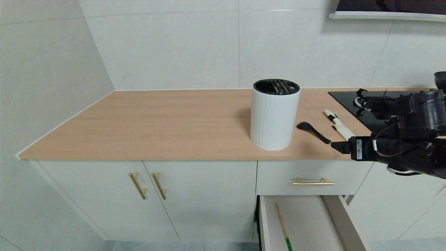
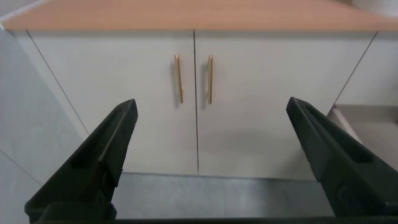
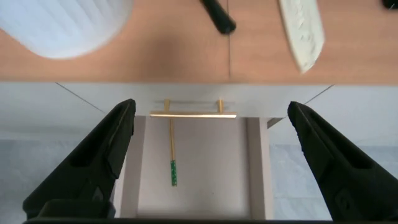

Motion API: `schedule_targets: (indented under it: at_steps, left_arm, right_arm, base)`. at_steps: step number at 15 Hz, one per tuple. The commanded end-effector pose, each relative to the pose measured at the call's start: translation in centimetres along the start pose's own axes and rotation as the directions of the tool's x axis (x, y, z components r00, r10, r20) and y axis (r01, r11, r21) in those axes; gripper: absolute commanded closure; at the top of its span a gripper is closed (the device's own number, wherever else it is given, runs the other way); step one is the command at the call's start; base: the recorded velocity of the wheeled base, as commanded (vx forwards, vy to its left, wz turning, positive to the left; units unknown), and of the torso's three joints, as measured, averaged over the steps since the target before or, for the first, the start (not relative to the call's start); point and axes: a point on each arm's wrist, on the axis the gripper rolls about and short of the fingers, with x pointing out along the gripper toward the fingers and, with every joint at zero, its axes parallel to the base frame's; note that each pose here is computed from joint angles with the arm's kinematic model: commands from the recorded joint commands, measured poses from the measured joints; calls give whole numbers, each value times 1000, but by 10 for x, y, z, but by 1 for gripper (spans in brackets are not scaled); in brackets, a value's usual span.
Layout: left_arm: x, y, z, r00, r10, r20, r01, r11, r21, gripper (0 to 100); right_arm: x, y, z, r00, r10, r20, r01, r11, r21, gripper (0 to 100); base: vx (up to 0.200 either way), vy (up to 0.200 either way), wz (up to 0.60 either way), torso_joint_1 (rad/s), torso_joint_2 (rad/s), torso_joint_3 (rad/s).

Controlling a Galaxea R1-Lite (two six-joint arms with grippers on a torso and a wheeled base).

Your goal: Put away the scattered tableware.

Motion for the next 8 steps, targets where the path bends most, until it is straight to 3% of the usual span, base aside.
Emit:
schedule_targets:
  at_steps: [1,6,8]
  left_arm:
    - [0,0,0,1000,0,-1,0,1000,-1,0]
    - [0,0,0,1000,0,0,0,1000,-1,0]
    - [0,0,0,1000,0,-1,0,1000,-1,0]
  right_arm:
    - [8,-5,0,1000,-13,-3,13,1000,-9,0]
    - [46,-13,9,999,-6,38,8,999,-53,0]
    - [76,-20,33,996,49,77,-46,998,-33,0]
  base:
    - [0,0,0,56,-124,-80]
    - [0,0,0,6,-12,-10]
    - [0,0,0,0,0,0]
